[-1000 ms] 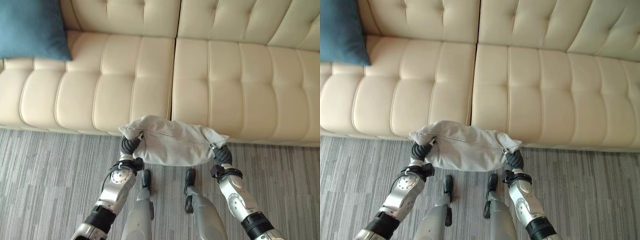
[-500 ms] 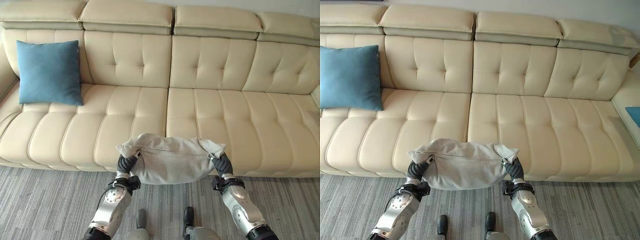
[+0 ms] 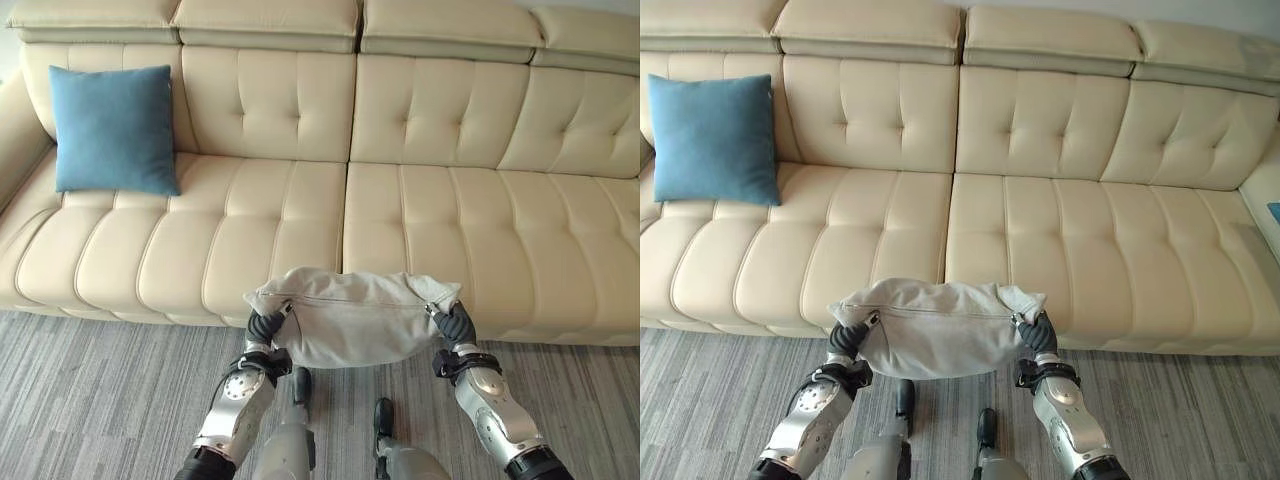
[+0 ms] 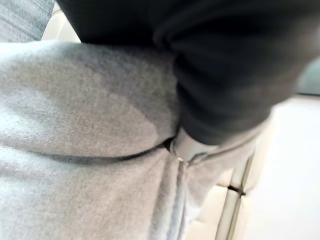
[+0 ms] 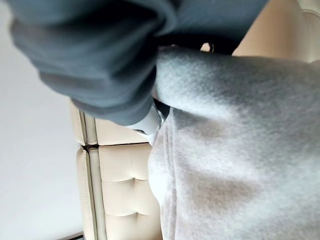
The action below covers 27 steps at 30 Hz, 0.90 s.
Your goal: Pick up all the scattered cushions and arrange them neatly on the sofa.
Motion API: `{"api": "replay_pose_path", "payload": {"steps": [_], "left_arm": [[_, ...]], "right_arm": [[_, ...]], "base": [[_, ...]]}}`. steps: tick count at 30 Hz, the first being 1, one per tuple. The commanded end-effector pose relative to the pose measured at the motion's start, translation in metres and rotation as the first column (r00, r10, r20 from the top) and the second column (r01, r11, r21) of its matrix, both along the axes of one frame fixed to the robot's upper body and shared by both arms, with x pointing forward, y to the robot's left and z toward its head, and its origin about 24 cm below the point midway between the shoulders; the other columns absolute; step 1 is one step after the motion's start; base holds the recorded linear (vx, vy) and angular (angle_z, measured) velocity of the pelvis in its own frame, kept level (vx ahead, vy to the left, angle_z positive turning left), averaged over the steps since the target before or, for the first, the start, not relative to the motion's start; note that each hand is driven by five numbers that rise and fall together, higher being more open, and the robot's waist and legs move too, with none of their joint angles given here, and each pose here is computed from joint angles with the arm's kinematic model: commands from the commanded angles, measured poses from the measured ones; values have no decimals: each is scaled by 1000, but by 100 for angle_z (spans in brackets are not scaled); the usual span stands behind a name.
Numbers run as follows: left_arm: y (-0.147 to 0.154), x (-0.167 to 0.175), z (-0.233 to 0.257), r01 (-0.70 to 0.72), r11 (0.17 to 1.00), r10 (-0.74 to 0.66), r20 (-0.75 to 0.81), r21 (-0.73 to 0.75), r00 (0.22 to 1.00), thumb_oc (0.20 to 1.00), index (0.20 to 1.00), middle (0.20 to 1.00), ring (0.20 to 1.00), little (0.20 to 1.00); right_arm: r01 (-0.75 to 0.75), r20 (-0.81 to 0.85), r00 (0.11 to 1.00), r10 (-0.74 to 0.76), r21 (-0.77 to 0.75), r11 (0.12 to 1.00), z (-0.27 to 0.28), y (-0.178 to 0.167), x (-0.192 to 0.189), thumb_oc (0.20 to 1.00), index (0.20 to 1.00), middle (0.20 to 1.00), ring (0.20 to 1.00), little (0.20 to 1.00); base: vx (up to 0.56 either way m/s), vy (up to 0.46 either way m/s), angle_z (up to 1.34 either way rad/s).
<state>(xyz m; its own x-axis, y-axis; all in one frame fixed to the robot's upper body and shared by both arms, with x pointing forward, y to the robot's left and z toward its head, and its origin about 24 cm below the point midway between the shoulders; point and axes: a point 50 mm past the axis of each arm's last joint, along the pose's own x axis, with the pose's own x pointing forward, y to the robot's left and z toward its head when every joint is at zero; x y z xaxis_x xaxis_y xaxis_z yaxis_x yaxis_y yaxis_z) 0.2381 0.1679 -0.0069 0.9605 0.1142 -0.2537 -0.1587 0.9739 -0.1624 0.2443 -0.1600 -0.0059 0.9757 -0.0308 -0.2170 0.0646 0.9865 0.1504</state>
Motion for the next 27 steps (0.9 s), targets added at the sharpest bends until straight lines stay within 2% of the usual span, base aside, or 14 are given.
{"api": "replay_pose_path", "payload": {"steps": [1, 7, 14, 27], "left_arm": [[-15, 17, 50, 83, 997, -81, 265, 1, 961, 200, 200, 200, 200, 200], [0, 17, 50, 43, 998, -52, 257, 38, 965, 200, 200, 200, 200, 200], [0, 16, 51, 56, 997, -69, 266, 55, 962, 200, 200, 200, 200, 200], [-4, 14, 43, 41, 999, -42, 252, 11, 967, 200, 200, 200, 200, 200]], "right_arm": [[-100, 251, 964, 90, 27, 995, 48, 22, 18, 200, 200, 200, 200, 200], [-111, 234, 967, 97, 46, 993, 44, 28, 17, 200, 200, 200, 200, 200], [-124, 220, 969, 108, 59, 991, 41, 32, 16, 200, 200, 200, 200, 200], [-110, 197, 975, 97, 51, 993, 34, 25, 13, 200, 200, 200, 200, 200]], "base": [[187, 141, 9], [124, 156, -37], [121, 68, -14], [189, -118, 15]]}}
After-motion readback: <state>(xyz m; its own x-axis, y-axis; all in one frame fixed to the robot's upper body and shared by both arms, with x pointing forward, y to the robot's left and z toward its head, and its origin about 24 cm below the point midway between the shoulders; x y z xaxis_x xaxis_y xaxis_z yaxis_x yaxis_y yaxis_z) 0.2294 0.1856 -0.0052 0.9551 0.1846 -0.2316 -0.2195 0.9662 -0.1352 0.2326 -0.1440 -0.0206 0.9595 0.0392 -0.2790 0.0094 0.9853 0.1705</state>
